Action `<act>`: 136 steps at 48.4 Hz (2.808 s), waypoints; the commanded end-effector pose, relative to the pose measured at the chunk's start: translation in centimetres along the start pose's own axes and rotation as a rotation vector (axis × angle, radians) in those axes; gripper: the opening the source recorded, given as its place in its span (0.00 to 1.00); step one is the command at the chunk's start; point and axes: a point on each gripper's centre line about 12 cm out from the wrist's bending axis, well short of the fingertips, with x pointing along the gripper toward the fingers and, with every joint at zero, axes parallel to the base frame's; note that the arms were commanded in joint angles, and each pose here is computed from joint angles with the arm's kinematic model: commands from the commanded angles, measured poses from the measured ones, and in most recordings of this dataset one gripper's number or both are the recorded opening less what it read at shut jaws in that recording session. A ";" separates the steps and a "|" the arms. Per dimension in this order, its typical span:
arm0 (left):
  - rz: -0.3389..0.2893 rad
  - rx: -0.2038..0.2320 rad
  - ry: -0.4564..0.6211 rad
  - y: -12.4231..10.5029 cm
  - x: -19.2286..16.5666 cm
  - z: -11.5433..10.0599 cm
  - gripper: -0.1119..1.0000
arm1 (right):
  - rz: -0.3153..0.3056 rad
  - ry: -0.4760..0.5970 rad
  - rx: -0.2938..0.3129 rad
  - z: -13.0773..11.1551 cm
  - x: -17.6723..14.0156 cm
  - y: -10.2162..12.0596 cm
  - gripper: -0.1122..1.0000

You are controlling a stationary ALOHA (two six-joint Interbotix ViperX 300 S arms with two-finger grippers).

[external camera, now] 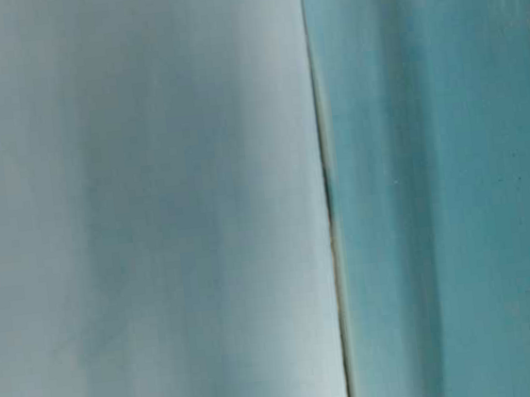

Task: Lift the white case with both hands.
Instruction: 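Lift the gripped tray upward with both grippers, then lower the tray back onto the table with both grippers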

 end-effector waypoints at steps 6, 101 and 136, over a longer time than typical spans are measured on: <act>-0.033 0.008 -0.006 -1.5 0.3 0.3 0.18 | 0.059 -0.007 -0.007 0.2 -0.8 2.8 0.19; 0.474 -0.033 0.060 18.2 3.9 -3.0 0.15 | -0.382 -0.003 -0.025 0.0 6.9 -17.1 0.19; 0.710 -0.060 0.129 25.4 3.0 -5.5 0.15 | -0.529 0.006 -0.053 -0.4 10.2 -23.0 0.19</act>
